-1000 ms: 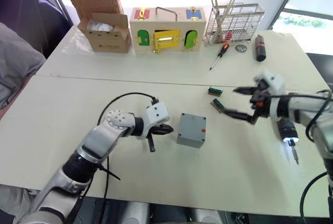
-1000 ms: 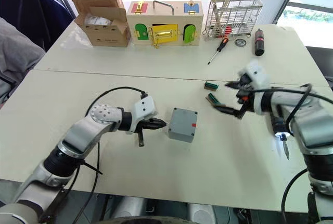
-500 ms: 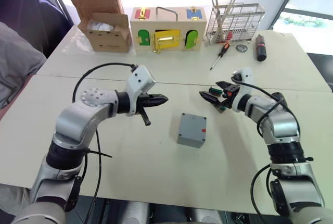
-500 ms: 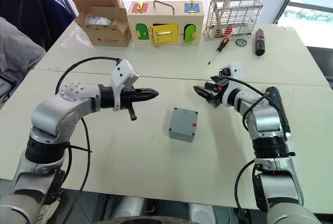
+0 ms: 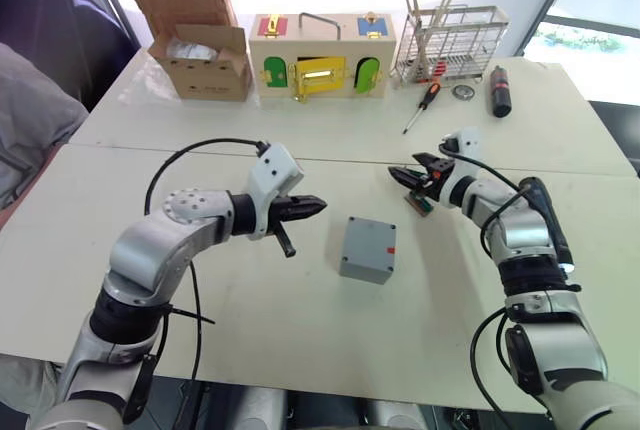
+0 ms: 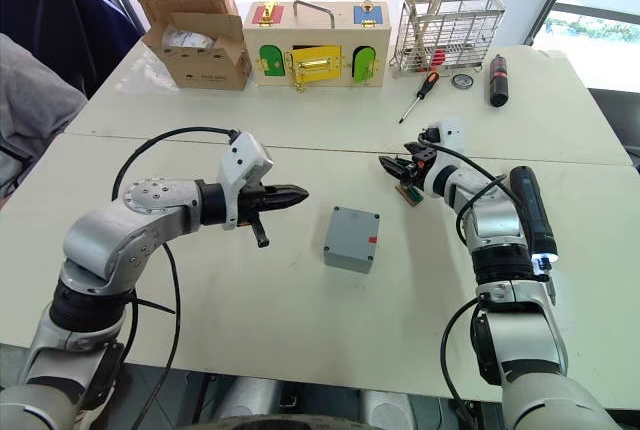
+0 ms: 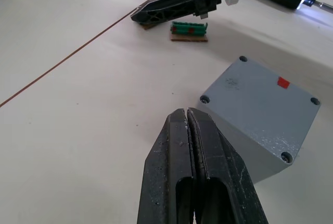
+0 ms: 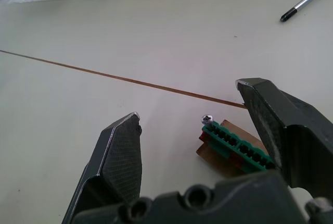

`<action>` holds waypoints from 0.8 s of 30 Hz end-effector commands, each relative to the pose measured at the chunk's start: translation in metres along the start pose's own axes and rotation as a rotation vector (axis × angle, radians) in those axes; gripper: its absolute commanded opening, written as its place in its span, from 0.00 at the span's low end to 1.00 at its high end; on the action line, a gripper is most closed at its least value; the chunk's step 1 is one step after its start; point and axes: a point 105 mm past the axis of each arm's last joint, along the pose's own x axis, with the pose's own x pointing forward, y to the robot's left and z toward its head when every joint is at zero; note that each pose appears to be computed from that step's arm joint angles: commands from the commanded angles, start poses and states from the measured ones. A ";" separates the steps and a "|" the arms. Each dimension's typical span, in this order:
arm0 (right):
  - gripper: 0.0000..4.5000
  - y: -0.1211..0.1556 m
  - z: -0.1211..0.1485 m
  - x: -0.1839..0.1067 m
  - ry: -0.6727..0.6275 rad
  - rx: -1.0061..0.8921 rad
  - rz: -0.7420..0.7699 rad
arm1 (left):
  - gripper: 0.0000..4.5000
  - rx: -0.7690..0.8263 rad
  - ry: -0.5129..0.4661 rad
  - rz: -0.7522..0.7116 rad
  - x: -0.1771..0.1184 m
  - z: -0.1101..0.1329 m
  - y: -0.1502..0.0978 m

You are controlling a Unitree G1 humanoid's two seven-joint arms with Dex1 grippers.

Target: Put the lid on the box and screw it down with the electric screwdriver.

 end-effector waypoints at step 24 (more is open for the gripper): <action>0.01 -0.006 0.013 -0.001 -0.056 -0.013 -0.046 | 0.00 0.048 -0.009 -0.020 0.002 0.004 -0.006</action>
